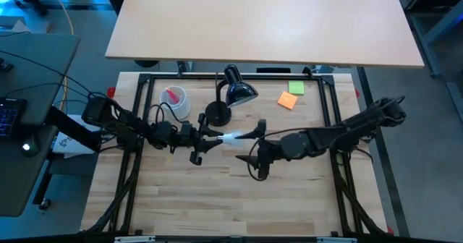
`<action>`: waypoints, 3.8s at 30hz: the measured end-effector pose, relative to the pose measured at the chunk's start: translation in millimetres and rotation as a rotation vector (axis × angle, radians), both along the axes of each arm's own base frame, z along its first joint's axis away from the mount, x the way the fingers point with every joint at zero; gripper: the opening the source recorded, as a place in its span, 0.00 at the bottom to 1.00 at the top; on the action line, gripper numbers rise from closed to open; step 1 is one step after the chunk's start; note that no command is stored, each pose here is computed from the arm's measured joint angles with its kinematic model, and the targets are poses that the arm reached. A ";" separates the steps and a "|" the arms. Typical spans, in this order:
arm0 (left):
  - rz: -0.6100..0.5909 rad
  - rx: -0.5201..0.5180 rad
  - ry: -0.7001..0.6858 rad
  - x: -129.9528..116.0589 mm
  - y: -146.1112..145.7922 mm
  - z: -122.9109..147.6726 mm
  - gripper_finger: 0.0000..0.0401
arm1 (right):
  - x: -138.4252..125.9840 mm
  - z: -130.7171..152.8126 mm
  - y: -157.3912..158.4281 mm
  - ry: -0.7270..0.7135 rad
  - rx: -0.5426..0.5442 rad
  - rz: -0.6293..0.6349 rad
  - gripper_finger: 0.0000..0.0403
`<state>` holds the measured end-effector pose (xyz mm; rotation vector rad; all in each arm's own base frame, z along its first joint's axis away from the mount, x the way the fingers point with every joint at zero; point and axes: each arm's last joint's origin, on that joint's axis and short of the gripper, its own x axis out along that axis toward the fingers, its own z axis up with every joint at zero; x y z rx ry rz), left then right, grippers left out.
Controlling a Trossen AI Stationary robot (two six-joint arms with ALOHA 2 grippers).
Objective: Screw lightbulb
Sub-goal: Prepare the light bulb
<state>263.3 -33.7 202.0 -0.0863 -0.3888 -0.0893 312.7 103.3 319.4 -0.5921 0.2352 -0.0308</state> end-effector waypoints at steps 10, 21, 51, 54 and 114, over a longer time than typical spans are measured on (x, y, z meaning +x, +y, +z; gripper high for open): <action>-0.007 0.009 0.017 0.6 -0.3 -1.7 0.27 | 0.0 4.5 -16.2 0.156 -0.071 -0.102 0.72; -0.024 0.012 0.016 0.5 -0.8 -1.6 0.27 | -41.2 -37.3 -26.3 0.303 0.178 -0.270 0.72; 0.008 -0.053 0.027 0.9 1.2 -2.0 0.27 | -32.4 -49.4 -27.2 -0.293 0.195 -0.296 0.72; 0.010 -0.049 0.026 0.9 1.2 -2.0 0.27 | -27.9 -42.3 -28.7 -0.189 0.053 -0.403 0.72; 0.092 -0.162 0.212 10.5 3.2 -15.7 0.27 | -47.6 -85.9 -37.0 -0.165 0.240 -0.022 0.76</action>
